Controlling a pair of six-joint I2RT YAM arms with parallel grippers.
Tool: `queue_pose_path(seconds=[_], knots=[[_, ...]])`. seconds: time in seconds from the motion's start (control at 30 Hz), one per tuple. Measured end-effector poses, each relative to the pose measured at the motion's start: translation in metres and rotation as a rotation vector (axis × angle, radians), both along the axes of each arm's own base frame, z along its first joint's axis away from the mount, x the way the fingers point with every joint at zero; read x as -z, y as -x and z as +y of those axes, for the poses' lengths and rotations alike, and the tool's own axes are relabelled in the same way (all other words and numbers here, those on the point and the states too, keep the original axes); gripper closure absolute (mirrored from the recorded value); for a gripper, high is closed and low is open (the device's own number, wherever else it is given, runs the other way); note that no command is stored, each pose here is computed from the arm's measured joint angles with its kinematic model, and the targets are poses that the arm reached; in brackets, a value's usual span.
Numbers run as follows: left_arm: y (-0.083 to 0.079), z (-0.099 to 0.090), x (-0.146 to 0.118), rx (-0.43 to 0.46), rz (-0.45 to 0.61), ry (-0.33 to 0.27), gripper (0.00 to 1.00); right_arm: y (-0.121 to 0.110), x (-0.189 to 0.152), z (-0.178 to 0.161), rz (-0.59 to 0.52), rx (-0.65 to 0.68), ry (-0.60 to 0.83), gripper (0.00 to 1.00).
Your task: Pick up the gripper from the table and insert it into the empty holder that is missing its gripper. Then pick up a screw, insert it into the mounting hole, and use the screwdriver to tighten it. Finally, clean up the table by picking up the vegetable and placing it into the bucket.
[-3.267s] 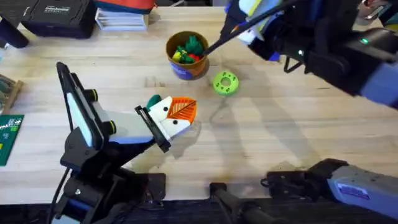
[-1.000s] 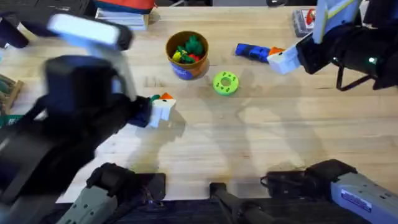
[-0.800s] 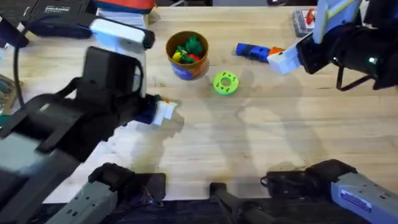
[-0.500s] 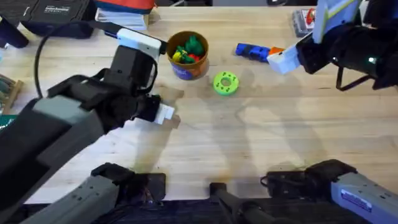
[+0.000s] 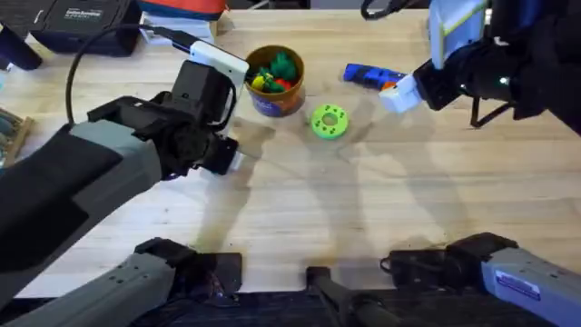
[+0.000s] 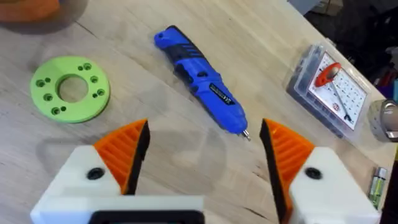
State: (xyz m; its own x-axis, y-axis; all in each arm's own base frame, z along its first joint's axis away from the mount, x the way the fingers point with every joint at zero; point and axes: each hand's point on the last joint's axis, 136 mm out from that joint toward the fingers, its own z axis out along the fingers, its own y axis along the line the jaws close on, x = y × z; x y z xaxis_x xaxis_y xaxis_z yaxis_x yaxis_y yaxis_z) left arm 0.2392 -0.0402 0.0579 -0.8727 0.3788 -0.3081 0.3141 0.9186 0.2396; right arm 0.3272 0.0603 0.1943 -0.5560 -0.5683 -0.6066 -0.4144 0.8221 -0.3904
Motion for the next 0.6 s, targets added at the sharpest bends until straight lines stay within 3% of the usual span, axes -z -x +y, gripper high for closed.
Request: queue_pose_path(seconds=[0.1, 0.13, 0.4, 0.57, 0.6], knots=[[-0.001, -0.001, -0.002, 0.02, -0.002, -0.003, 0.955, -0.001, 0.003, 0.0, 0.009, 0.0, 0.002, 0.007], [-0.002, -0.002, -0.003, 0.024, -0.005, -0.002, 0.982, -0.001, 0.003, 0.0, 0.008, 0.0, 0.002, 0.007], [-0.007, -0.003, -0.01, 0.026, -0.017, 0.001, 0.992, -0.001, 0.003, 0.0, 0.008, 0.0, 0.002, 0.007], [-0.025, -0.01, -0.041, 0.027, -0.074, 0.019, 0.992, -0.001, 0.002, 0.0, 0.005, 0.0, 0.001, 0.007], [-0.029, -0.011, -0.047, 0.031, -0.09, 0.022, 0.928, -0.001, 0.002, 0.0, 0.004, 0.0, 0.001, 0.007]])
